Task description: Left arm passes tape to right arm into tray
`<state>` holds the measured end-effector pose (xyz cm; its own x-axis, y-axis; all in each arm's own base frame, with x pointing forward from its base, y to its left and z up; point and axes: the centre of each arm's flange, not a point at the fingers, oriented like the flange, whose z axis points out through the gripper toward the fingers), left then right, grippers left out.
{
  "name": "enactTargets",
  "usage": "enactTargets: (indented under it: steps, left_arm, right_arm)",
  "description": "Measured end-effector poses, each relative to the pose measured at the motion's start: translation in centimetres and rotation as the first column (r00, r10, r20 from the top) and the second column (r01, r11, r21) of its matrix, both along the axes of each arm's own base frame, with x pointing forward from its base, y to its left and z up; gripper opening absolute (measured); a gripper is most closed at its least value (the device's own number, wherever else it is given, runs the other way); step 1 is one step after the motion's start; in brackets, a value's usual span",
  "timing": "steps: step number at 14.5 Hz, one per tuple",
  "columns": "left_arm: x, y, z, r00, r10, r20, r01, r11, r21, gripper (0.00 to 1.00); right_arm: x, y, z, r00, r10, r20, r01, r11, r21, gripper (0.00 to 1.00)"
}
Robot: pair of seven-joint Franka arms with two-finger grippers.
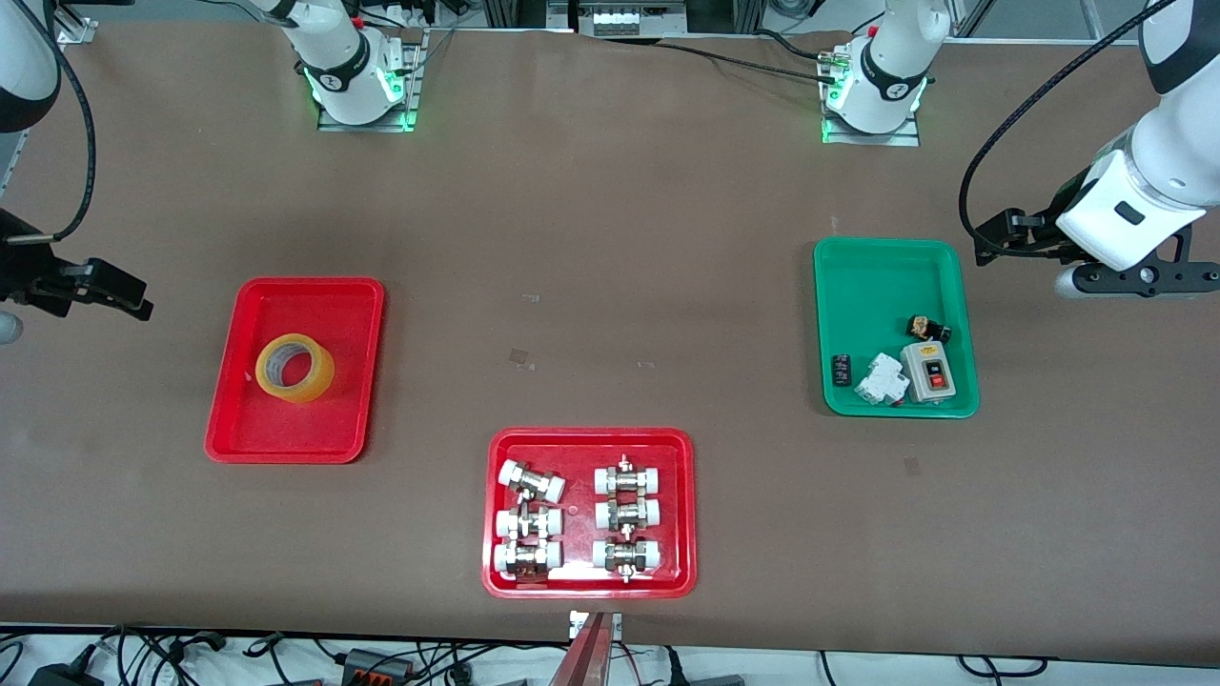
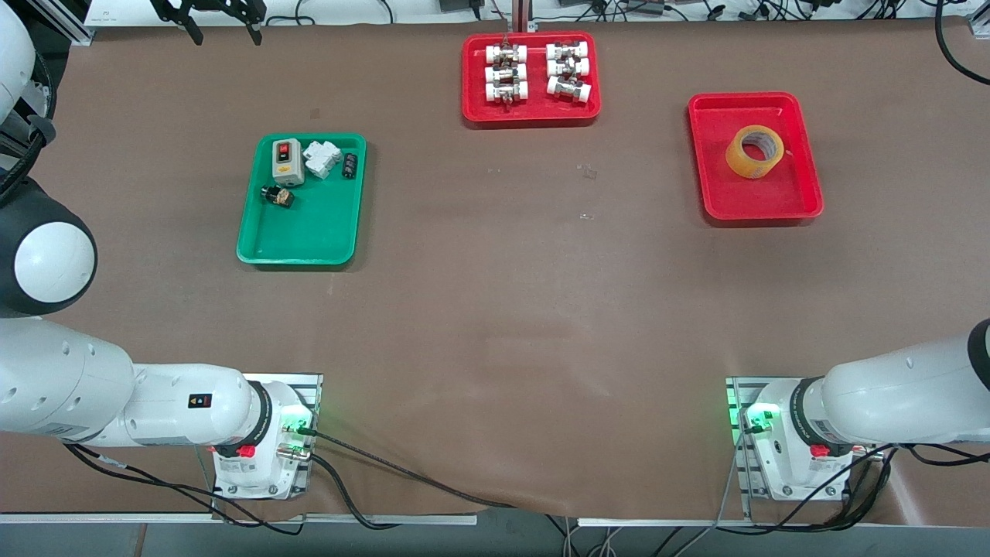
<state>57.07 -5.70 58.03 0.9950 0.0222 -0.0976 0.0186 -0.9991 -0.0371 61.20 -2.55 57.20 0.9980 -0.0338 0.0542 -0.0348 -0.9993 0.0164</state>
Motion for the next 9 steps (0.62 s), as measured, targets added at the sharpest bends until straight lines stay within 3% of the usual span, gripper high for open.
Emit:
enactTargets:
  steps: [5,9]
  left_arm:
    - [0.0,0.0,0.0,1.000,0.001,0.000,-0.001,1.000,0.000,1.00]
    - [0.0,0.0,0.0,1.000,0.001,-0.001,-0.001,1.000,0.000,1.00]
  right_arm:
    - [-4.6,-0.2,0.2,1.000,0.006,-0.016,-0.006,1.000,-0.029,1.00]
    - [-5.7,-0.1,-0.9,0.999,0.008,-0.031,-0.009,1.000,-0.028,1.00]
